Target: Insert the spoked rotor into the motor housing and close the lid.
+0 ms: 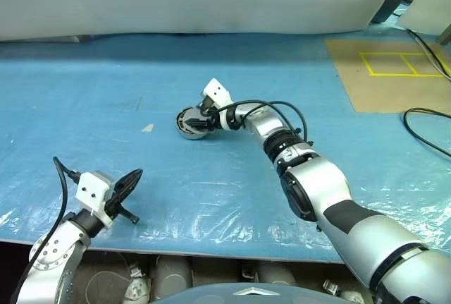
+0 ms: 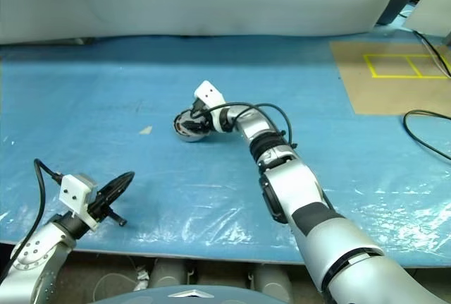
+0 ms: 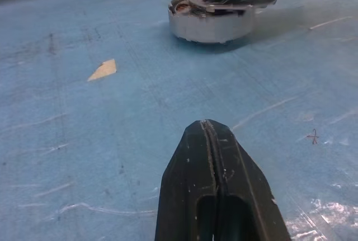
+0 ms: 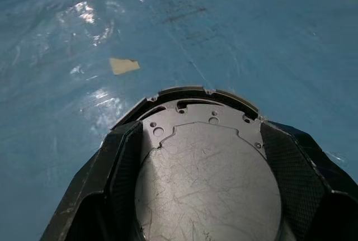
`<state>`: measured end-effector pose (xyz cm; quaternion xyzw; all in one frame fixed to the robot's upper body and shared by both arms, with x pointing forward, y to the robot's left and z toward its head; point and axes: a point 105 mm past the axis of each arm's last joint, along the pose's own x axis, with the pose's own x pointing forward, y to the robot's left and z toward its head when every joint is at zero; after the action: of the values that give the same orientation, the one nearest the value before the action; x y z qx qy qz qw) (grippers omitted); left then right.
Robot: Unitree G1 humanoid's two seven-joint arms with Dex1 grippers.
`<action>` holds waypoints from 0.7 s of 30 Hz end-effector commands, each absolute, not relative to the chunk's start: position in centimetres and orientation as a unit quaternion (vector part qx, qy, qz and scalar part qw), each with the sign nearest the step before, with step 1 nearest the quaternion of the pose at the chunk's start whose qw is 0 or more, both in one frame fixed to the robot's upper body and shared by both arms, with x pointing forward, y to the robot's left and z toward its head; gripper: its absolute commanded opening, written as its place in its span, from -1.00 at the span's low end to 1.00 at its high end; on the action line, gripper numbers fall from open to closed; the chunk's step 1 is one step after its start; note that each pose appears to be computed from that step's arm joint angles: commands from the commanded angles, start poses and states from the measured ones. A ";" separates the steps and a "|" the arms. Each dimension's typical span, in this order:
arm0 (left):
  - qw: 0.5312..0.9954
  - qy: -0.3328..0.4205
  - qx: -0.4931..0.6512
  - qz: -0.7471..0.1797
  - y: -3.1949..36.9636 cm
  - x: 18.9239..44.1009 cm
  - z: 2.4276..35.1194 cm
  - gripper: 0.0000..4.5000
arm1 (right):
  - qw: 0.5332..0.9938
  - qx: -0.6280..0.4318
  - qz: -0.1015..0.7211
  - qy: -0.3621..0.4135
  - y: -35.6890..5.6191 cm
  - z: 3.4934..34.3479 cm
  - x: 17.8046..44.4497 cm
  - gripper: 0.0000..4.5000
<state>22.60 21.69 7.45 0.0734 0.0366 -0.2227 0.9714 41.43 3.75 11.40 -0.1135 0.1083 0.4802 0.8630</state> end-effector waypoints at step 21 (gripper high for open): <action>0.968 0.014 0.088 -0.232 21.4 23.5 8.5 -1.00 | 0.773 -0.312 0.511 0.210 4.9 3.5 37.6 0.33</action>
<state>23.53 21.28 8.01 0.0761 0.0219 -0.2307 0.9698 39.99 6.66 9.64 -0.2797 0.1042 0.4804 0.8247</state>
